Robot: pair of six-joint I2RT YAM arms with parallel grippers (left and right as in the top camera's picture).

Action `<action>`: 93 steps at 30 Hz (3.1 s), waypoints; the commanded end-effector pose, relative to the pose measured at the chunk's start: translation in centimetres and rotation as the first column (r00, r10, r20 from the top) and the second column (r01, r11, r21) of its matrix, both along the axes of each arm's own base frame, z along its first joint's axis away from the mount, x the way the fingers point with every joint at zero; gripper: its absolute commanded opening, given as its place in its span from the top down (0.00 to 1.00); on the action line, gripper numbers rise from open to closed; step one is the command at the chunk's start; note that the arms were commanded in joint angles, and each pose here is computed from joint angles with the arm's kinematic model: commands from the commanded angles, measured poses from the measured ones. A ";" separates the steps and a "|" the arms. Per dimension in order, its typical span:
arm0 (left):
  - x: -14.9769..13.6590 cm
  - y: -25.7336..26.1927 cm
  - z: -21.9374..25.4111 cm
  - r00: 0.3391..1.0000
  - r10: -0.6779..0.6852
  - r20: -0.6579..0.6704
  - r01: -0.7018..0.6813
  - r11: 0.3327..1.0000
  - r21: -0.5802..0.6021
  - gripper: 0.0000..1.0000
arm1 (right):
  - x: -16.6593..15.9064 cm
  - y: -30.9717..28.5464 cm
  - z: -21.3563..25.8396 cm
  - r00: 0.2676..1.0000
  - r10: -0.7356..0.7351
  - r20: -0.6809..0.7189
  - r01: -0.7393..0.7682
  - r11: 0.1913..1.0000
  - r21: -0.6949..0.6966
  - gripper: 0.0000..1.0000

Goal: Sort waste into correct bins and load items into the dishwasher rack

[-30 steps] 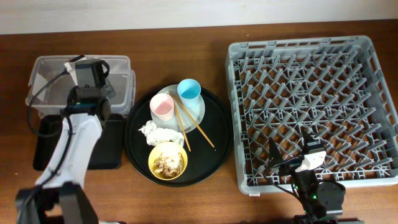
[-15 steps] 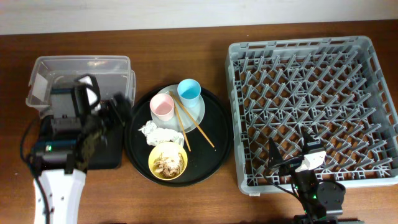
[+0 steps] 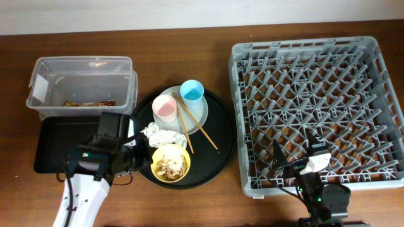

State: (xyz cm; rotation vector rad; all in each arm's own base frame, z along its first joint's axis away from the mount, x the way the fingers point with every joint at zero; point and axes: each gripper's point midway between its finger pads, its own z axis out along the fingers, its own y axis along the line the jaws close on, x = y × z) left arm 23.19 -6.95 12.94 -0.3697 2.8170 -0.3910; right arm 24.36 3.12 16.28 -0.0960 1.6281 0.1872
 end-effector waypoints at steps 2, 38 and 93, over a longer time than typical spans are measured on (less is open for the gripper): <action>2.1 -0.2 -2.0 0.995 0.028 0.092 -0.027 1.000 -0.013 0.44 | 0.0 0.0 -0.3 1.000 -0.001 -0.004 0.001 1.000 0.005 0.01; 8.9 -0.4 -12.2 0.979 -0.196 0.053 0.187 0.973 0.137 1.00 | 0.0 0.0 -0.3 1.000 -0.001 -0.004 0.001 1.000 0.005 0.02; -3.2 -8.5 -0.7 0.935 -0.351 0.061 0.335 0.925 0.180 0.76 | 0.0 -0.1 -0.3 1.000 -0.001 -0.004 0.001 1.000 0.005 0.02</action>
